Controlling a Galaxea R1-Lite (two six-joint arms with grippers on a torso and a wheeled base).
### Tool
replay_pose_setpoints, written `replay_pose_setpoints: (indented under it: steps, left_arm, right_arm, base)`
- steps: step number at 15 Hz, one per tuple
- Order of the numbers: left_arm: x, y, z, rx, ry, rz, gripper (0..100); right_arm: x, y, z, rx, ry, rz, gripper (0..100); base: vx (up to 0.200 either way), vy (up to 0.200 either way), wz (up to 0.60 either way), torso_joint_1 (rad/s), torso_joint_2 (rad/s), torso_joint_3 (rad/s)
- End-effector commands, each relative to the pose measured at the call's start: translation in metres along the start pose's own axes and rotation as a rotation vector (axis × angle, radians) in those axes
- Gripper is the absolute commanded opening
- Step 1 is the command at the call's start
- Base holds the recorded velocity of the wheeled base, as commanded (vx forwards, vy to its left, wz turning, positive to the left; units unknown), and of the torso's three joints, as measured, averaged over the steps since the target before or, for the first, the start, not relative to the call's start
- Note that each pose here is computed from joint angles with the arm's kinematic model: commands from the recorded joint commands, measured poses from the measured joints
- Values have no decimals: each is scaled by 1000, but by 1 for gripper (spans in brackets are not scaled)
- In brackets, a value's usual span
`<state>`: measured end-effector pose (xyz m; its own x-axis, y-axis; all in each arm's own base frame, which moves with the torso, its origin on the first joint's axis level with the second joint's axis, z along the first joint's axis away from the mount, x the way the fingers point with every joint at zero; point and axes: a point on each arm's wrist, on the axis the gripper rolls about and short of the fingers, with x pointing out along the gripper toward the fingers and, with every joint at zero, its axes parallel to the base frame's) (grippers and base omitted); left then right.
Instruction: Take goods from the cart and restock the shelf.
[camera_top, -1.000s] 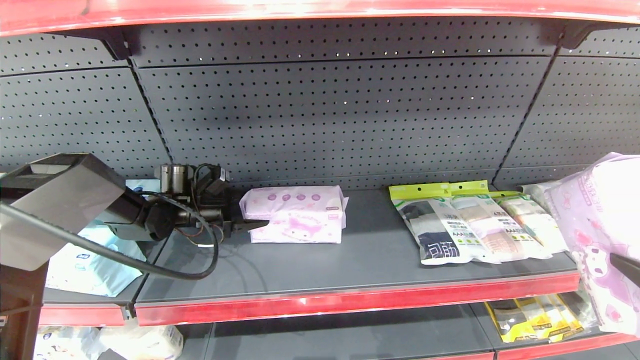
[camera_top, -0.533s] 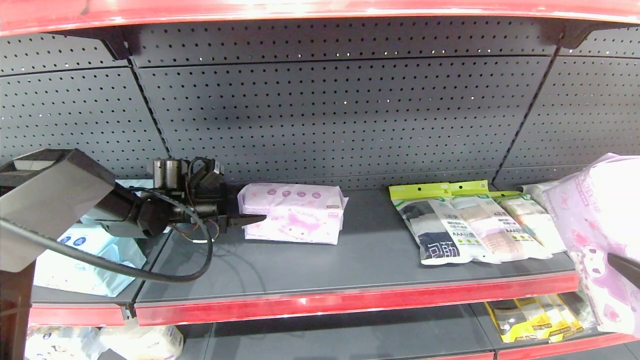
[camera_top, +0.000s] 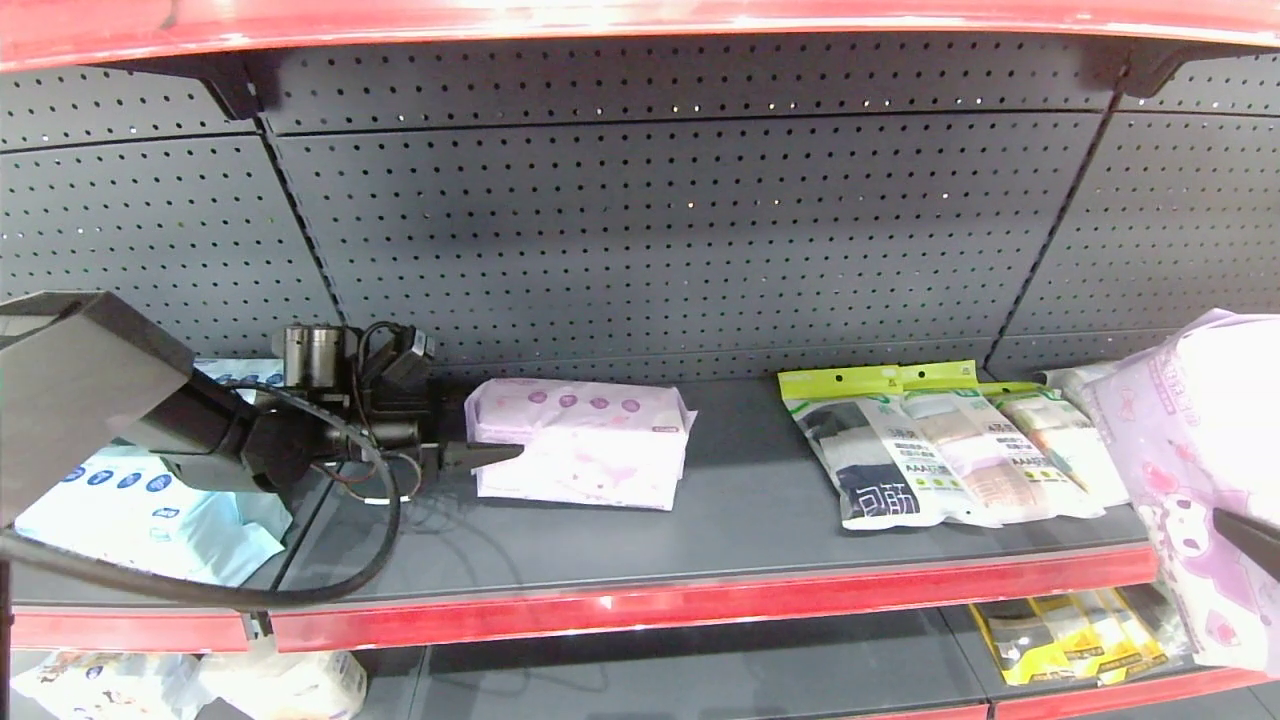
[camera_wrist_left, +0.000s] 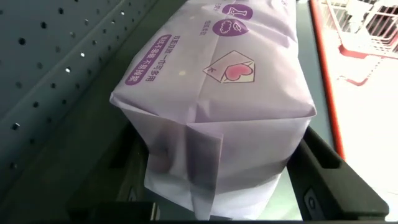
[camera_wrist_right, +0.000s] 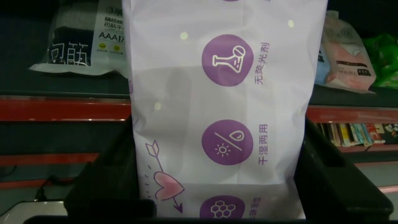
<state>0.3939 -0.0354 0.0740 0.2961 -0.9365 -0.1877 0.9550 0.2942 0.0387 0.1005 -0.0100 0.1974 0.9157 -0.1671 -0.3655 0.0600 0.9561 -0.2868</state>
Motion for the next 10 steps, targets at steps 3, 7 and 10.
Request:
replay_pose_setpoints:
  steps: [3, 7, 10]
  left_arm:
    - [-9, -13, 8, 1, -4, -1, 0]
    - [-13, -25, 7, -18, 3, -8, 0]
    - [-14, -32, 1, -38, 12, -15, 0]
  right_arm:
    - [0, 0, 1, 1, -3, -1, 0]
    - [-1, -1, 2, 2, -8, -1, 0]
    - [0, -1, 3, 2, -9, -1, 0]
  base:
    - [0, 0, 0, 0, 0, 0]
    - [0, 0, 0, 0, 0, 0]
    - [0, 0, 0, 0, 0, 0]
